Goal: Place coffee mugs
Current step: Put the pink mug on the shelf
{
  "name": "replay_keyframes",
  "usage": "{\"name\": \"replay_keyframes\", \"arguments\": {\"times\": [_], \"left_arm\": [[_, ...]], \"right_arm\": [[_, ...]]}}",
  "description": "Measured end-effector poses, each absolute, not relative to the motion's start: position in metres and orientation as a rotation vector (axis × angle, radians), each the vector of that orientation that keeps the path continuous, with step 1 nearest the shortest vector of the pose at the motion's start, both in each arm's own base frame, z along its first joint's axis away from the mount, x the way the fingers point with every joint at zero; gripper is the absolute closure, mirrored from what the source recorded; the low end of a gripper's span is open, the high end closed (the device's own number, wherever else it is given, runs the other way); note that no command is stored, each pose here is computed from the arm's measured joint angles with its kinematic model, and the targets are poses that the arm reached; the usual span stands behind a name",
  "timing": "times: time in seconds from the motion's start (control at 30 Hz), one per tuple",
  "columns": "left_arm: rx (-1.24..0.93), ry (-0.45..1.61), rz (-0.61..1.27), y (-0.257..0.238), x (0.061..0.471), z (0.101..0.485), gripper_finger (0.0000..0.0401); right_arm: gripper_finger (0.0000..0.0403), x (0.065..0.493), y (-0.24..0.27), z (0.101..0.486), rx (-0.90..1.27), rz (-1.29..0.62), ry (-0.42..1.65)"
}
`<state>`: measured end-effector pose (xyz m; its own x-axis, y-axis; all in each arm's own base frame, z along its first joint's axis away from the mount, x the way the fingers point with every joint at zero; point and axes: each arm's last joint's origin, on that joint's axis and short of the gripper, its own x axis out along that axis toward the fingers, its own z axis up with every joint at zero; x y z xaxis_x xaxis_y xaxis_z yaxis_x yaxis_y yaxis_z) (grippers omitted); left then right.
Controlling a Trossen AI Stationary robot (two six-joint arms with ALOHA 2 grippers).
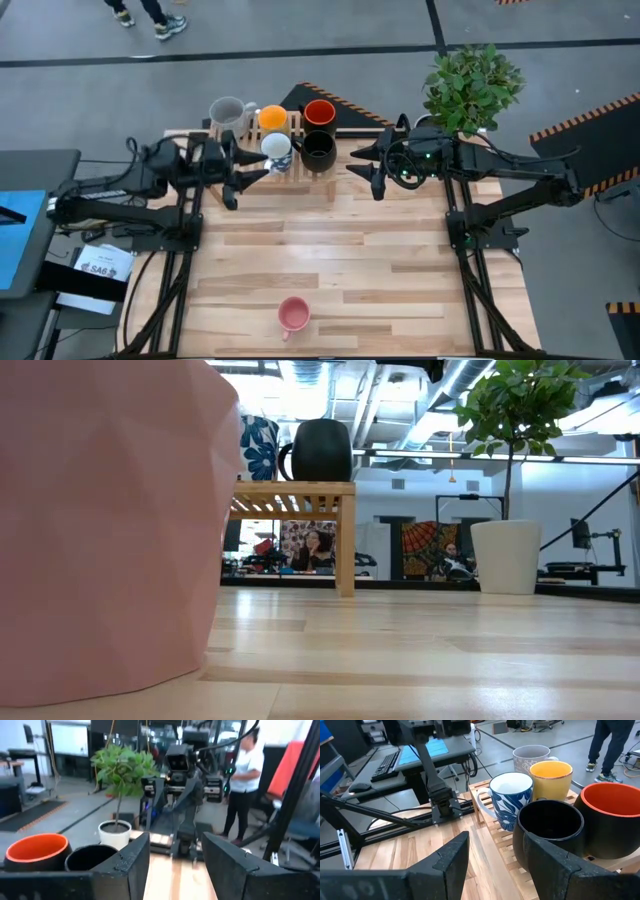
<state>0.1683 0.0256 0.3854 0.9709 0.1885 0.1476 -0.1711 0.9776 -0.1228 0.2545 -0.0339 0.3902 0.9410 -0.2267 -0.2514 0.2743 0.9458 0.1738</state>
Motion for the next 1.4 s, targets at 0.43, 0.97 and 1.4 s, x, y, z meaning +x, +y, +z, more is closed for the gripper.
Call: {"name": "replay_keyframes", "arguments": {"times": [0.43, 0.97, 1.4], "left_arm": [[-0.108, -0.246, 0.185, 0.024, 0.161, 0.373, 0.0237], [-0.386, -0.066, 0.050, 0.016, 0.179, 0.367, 0.0237], [-0.149, 0.855, -0.293, -0.093, 0.234, 0.335, 0.0237]], "right_arm": [[0.0188, 0.255, -0.034, 0.390, 0.209, -0.258, 0.231], [0.0188, 0.255, -0.034, 0.390, 0.210, -0.258, 0.232], [0.0188, 0.254, -0.035, 0.390, 0.145, -0.272, 0.237]]}}
